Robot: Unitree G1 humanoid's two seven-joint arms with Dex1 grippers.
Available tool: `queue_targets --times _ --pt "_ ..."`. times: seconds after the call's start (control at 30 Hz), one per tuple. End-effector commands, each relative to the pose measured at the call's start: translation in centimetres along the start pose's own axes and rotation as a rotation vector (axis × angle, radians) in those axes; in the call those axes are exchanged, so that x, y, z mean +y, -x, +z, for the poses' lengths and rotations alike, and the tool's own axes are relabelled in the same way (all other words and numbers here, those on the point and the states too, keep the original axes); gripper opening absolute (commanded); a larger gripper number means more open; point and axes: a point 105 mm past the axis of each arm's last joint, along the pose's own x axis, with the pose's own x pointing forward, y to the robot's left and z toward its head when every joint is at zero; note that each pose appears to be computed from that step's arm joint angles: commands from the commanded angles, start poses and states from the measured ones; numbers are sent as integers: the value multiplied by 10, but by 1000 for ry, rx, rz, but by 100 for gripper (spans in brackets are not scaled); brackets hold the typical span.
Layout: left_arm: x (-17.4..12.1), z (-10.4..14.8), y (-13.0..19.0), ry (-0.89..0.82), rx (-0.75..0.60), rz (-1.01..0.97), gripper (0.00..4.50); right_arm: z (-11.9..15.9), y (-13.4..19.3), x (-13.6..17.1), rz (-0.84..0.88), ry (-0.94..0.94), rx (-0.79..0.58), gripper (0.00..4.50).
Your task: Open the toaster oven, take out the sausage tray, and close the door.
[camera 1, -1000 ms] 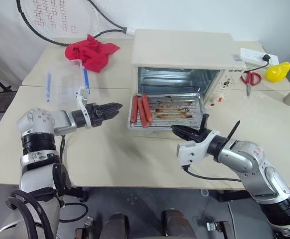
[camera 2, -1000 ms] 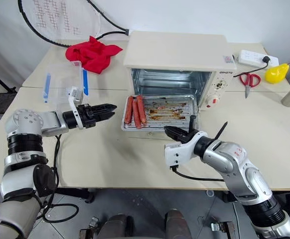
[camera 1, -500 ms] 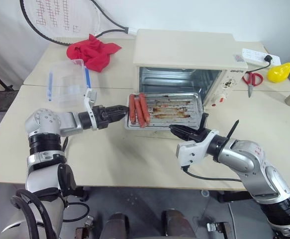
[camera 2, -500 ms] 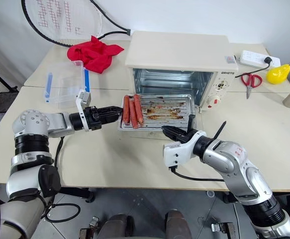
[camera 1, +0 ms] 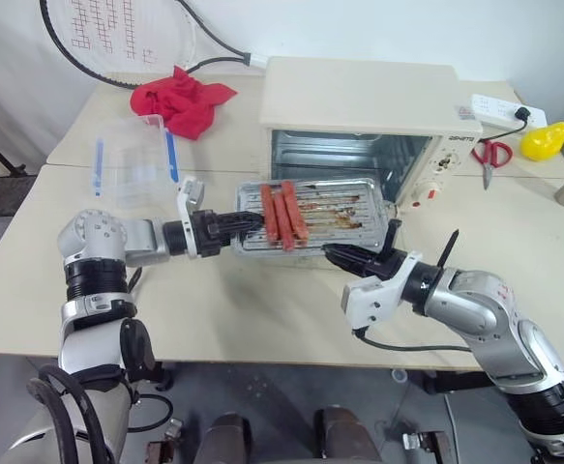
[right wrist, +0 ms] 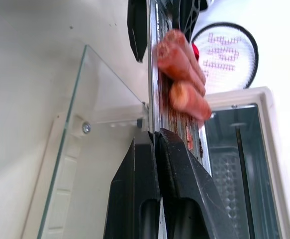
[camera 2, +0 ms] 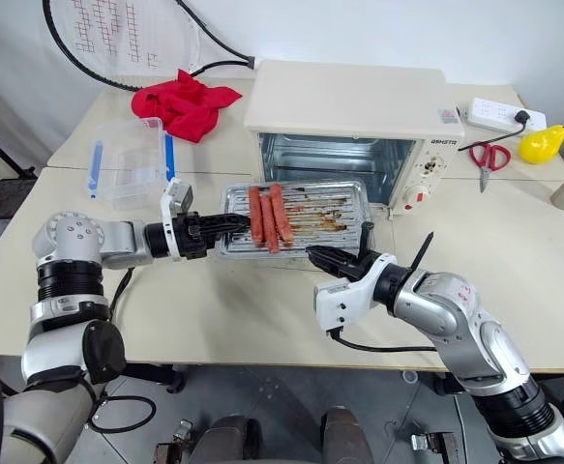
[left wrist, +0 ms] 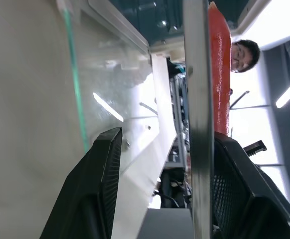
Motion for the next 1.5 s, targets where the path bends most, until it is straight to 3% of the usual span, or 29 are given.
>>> queue_targets --times 0.03,0.17,0.47,0.57,0.77,0.93,1.07,1.17,1.27,1.37,1.5 --pt "-19 10 0 -14 -29 -65 134 7 4 -16 -54 32 -35 0" --pt "-26 9 -4 6 -17 -120 9 9 4 -14 -45 24 -52 0" --pt "-20 3 6 72 8 -113 3 0 9 -19 -63 -80 -50 0" --pt "-11 0 12 133 -3 -97 0 -3 14 -21 -77 -364 -69 78" --pt "3 -10 41 203 -113 -116 0 2 27 -21 -34 -513 -149 267" --pt "8 -27 72 190 -279 -106 0 -36 58 -19 -87 -845 -71 267" --pt "11 -32 100 177 -479 -76 0 -83 90 -6 -125 -947 89 267" --pt "14 -41 114 157 -547 -25 0 -107 105 3 -151 -942 174 206" --pt "21 -47 154 169 -776 35 0 -142 121 30 -167 -1051 305 105" --pt "24 -55 164 183 -866 74 0 -150 122 49 -123 -1104 351 11" --pt "29 -64 171 224 -967 105 0 -166 123 60 -145 -1154 417 4"
